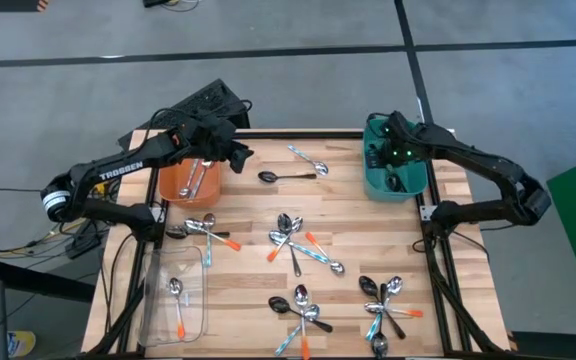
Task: Sort silverware by color (type)
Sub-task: Put the black spoon into the green bin
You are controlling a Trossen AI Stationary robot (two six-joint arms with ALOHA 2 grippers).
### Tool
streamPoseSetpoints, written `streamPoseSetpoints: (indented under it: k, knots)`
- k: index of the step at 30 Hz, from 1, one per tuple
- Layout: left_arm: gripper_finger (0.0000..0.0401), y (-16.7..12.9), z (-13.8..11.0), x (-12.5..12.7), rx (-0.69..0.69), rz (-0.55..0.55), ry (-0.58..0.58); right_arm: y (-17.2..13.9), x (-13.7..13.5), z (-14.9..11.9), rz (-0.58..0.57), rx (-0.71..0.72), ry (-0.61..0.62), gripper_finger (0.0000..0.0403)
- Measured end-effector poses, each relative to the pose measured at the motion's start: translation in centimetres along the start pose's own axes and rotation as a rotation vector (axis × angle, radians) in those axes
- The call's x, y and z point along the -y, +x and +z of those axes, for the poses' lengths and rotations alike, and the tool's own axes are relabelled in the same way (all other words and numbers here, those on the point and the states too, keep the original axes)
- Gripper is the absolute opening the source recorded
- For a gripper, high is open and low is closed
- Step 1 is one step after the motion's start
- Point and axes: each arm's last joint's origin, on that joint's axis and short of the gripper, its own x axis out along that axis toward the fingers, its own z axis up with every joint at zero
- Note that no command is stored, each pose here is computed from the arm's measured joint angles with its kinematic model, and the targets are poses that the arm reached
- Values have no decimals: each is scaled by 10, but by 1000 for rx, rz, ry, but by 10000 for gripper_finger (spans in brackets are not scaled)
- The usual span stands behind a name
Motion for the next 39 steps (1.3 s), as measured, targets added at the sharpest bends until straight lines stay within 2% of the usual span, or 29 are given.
streamPoseSetpoints:
  k: [4,8,16,26,30,36,39]
  knots:
    - [130,-4,-2,0,-19,-1,31,-16,-22,6,95,84,-48,206]
    - [130,-6,-2,3,-32,-92,84,-28,-50,11,173,158,-100,201]
    - [130,-8,-2,4,-39,-161,157,-25,-109,10,303,209,-202,200]
    - [130,-31,0,9,19,-161,284,-3,-159,-8,243,191,-303,199]
    - [130,-35,-5,8,-25,-149,310,4,-180,-15,252,197,-405,200]
    - [130,-43,-16,6,-118,-128,284,21,-211,-22,313,266,-611,199]
    - [130,-47,-22,5,-175,-113,271,33,-225,-19,335,294,-620,197]
